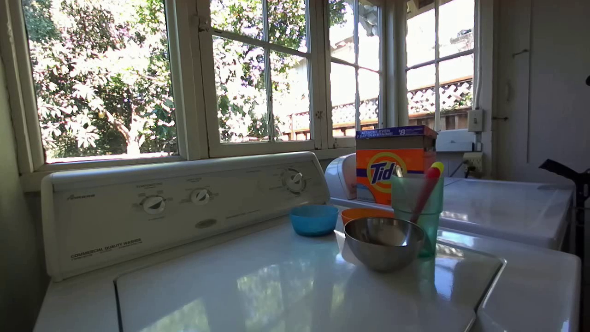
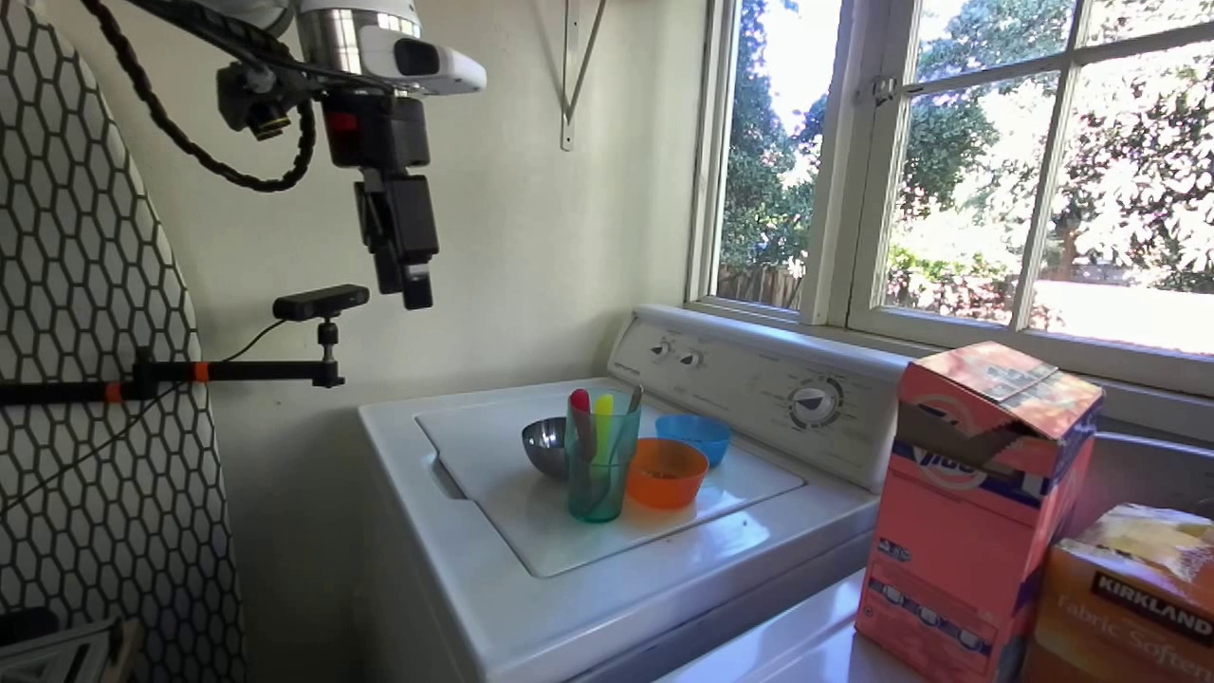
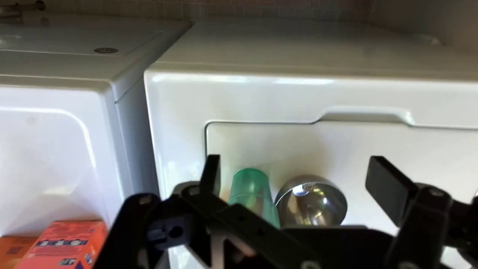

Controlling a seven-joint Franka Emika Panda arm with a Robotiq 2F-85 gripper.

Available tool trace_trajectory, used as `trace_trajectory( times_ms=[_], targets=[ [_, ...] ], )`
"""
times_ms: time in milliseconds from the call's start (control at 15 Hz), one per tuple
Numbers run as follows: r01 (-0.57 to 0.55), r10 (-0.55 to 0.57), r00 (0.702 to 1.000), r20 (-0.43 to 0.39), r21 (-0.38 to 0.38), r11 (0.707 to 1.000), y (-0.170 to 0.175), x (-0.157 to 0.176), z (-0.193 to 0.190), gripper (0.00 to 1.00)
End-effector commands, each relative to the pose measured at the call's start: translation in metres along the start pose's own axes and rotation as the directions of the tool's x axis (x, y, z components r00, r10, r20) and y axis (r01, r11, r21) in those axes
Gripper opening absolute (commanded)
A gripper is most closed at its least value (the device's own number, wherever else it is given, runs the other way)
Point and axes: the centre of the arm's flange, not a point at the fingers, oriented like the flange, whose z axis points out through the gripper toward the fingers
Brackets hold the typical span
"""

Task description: Move the green cup to the left, then put the blue bowl in the orange bowl

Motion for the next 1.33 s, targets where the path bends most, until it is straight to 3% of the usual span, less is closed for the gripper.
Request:
trace_trajectory(
  times_ms=[0, 200, 533, 1267],
  targets=[
    [-0.189, 0.187, 0.98, -0.074, -0.023, 0.982, 0.017, 0.049, 0.017, 1.0],
    [-0.344, 0.338, 0.933, -0.128, -0.028, 0.939, 0.039, 0.076, 0.037, 1.0],
    [-0.508, 0.502, 0.859, -0.103, -0.044, 0.86, 0.064, 0.101, 0.076, 1.0],
    [-0.634, 0.633, 0.774, -0.022, -0.04, 0.773, 0.074, 0.162, 0.118, 1.0]
  ],
)
